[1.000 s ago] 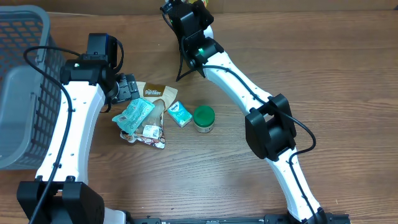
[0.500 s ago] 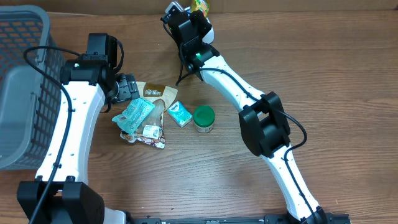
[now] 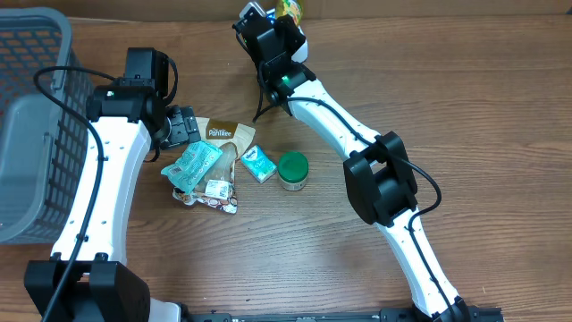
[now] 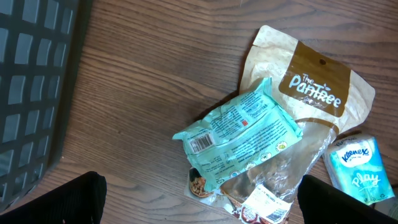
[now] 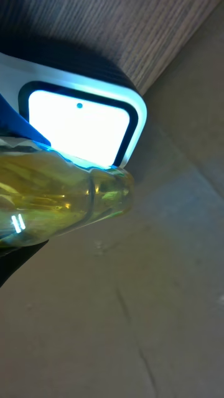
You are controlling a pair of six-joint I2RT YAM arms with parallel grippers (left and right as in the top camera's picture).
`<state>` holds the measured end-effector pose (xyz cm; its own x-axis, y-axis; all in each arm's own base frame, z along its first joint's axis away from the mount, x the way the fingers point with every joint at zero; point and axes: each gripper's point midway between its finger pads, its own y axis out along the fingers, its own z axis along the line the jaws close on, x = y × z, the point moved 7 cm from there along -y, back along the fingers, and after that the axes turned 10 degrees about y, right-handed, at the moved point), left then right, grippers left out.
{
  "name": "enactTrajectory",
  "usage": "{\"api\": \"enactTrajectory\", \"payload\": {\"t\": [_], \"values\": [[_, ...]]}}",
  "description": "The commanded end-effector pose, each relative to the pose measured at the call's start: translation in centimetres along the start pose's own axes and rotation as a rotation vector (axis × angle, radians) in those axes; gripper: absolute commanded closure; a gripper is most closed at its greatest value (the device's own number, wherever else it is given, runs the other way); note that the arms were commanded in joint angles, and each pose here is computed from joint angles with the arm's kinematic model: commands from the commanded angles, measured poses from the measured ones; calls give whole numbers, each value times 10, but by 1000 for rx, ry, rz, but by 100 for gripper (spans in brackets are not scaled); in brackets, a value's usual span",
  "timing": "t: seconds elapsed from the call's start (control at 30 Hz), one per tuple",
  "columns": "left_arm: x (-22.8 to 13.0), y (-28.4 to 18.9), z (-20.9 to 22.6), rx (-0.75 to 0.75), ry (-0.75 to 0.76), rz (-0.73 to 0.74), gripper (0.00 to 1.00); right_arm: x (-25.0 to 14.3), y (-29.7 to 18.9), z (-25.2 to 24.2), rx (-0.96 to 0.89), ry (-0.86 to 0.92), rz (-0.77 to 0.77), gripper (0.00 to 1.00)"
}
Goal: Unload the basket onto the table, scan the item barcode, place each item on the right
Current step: 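Carry the bottle to the white scanner and hold it in front, then lower the bottle upright onto the table at right and release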
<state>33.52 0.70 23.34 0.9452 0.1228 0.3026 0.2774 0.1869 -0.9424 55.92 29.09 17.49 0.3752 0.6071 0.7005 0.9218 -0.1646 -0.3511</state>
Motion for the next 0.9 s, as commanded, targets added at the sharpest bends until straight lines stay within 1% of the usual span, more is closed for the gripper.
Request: {"api": "enactTrajectory", "payload": {"t": [0.0, 0.17, 0.23, 0.33, 0.43, 0.57, 0.67, 0.73, 0.8, 0.83, 0.87], "values": [[2, -1, -1, 1, -9, -5, 0, 44, -37, -63, -115, 173, -62, 92], [2, -1, -1, 1, -9, -5, 0, 62, -69, -105, -122, 267, -67, 93], [2, -1, -1, 1, -9, -5, 1, 64, -85, -130, -121, 344, -47, 93], [2, -1, -1, 1, -9, -5, 0, 54, -101, -160, -83, 418, 20, 96], [2, -1, -1, 1, -9, -5, 0, 40, -111, -184, -10, 485, 89, 96], [2, -1, -1, 1, -9, -5, 0, 15, -121, -219, 113, 592, 194, 96], [2, -1, -1, 1, -9, -5, 0, -25, -123, -257, 202, 737, 342, 96], [2, -1, -1, 1, -9, -5, 0, -45, -120, -272, 229, 792, 412, 96], [2, -1, -1, 1, -9, -5, 0, -73, -117, -288, 277, 841, 506, 95], [2, -1, -1, 1, -9, -5, 0, -87, -116, -295, 295, 866, 553, 93], [2, -1, -1, 1, -9, -5, 0, -99, -116, -302, 306, 891, 594, 89]]}}
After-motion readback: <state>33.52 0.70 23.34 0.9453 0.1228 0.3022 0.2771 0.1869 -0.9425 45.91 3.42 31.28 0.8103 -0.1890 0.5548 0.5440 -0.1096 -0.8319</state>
